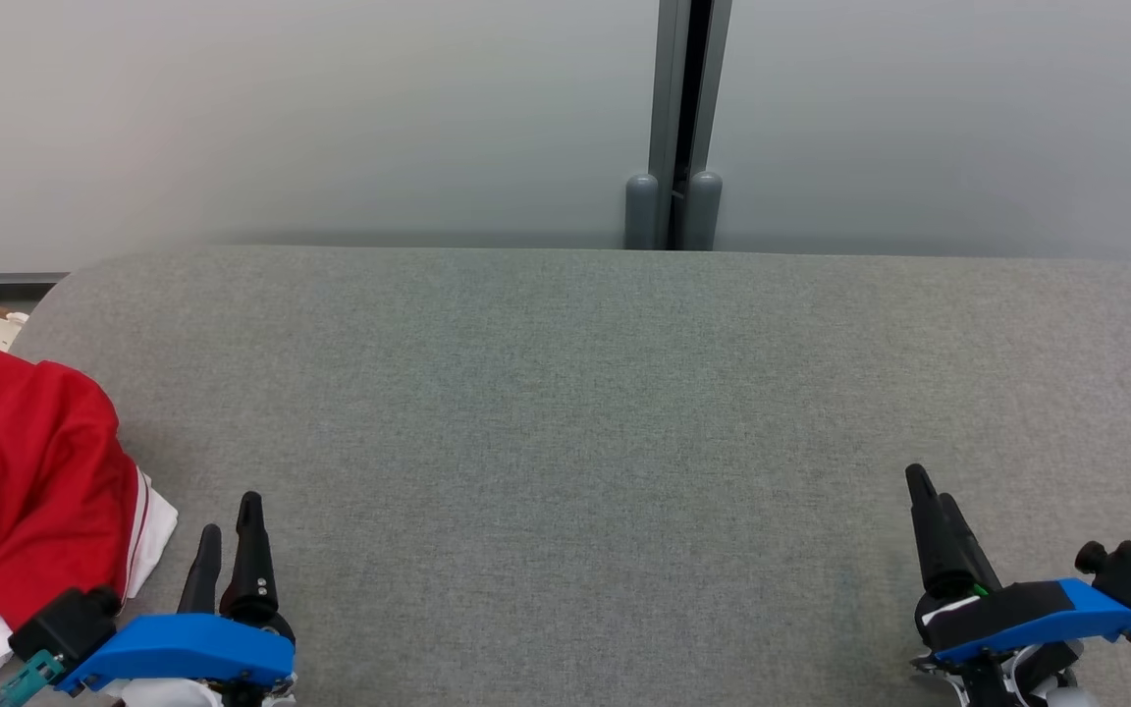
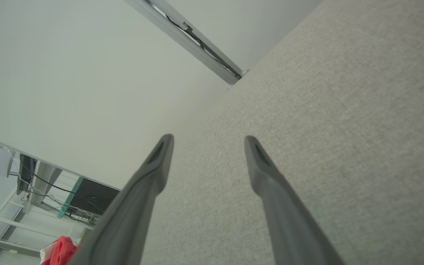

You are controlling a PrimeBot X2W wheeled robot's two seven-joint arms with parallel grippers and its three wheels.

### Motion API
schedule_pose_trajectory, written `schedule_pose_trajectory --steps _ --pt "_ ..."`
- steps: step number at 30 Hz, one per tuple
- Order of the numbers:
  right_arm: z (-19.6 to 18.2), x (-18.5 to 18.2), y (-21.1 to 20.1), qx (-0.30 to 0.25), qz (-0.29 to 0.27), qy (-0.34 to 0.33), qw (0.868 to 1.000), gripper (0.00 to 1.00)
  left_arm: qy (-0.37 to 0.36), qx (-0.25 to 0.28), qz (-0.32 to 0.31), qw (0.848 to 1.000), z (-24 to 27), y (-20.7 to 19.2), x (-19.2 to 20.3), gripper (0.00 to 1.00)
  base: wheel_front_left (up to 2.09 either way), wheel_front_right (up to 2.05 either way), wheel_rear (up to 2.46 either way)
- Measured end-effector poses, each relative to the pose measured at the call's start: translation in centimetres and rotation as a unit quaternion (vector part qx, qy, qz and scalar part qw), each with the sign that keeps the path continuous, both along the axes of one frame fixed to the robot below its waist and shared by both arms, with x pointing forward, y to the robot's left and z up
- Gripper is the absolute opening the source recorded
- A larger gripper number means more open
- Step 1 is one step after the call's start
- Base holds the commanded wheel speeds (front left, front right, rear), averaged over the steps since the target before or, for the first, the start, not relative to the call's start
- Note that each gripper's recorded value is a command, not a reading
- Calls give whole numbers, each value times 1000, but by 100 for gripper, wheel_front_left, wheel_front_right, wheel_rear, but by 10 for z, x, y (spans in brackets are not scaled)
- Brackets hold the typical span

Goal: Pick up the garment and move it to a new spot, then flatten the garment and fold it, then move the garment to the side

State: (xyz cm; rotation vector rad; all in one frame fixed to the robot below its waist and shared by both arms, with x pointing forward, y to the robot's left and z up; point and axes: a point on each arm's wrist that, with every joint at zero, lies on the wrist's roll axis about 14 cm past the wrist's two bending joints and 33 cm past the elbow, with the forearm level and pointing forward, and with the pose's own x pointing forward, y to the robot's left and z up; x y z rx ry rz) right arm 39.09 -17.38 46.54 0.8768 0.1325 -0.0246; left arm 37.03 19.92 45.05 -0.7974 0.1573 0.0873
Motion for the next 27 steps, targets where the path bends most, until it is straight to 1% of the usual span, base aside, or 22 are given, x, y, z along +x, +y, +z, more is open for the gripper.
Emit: schedule_pose_trajectory --steps 11,27 --pt "-4 0 9 -83 24 -2 996 100 -4 83 -32 996 0 -9 -1 100 0 0 0" --pt "-15 -8 13 -181 46 2 982 100 -2 173 -67 983 -9 -19 -13 100 0 0 0"
